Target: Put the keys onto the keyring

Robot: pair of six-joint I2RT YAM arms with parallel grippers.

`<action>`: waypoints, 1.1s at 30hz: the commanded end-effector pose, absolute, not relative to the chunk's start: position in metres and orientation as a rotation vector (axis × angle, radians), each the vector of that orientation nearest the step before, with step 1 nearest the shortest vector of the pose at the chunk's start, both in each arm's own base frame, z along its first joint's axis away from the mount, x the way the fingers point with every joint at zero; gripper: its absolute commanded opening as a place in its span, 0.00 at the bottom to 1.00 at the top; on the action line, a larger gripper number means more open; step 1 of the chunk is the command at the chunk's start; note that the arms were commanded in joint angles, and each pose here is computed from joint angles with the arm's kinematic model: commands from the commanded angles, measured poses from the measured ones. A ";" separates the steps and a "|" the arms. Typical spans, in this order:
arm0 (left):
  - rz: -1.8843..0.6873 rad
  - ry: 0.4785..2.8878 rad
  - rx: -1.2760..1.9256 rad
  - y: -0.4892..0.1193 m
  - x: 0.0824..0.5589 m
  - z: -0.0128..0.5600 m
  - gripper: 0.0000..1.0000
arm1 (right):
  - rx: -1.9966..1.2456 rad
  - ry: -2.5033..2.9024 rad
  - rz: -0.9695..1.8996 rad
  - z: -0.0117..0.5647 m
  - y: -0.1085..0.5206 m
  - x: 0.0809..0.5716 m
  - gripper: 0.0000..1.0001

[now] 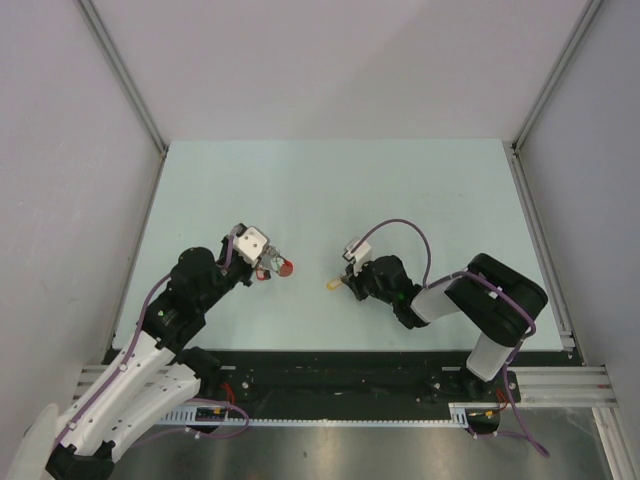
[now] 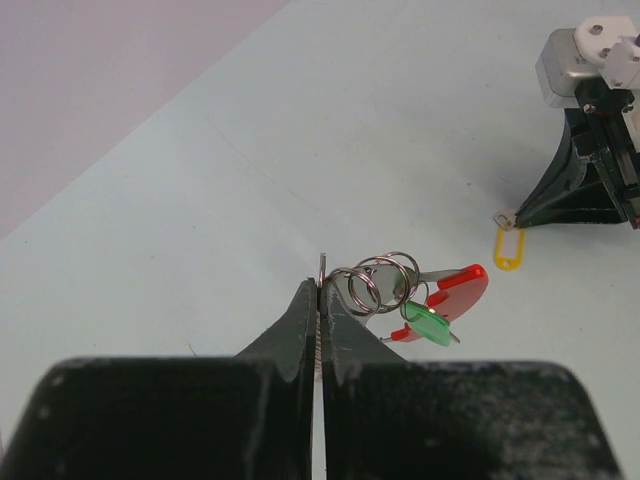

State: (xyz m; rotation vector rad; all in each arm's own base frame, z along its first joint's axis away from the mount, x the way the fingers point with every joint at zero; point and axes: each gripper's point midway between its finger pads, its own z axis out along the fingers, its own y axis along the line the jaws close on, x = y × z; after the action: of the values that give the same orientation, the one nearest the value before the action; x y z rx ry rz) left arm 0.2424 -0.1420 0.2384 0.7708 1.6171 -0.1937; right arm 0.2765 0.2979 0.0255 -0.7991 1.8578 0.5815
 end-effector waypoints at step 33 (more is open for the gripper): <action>-0.457 1.365 0.864 -0.202 0.264 0.331 0.00 | -0.781 1.271 0.741 0.305 0.290 0.299 0.00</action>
State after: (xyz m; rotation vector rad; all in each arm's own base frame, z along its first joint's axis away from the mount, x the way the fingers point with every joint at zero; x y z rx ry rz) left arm 0.2629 -0.1889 0.2888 0.8477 1.5062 -0.3870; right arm 0.3066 0.2936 0.2599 -0.7928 1.3704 0.6921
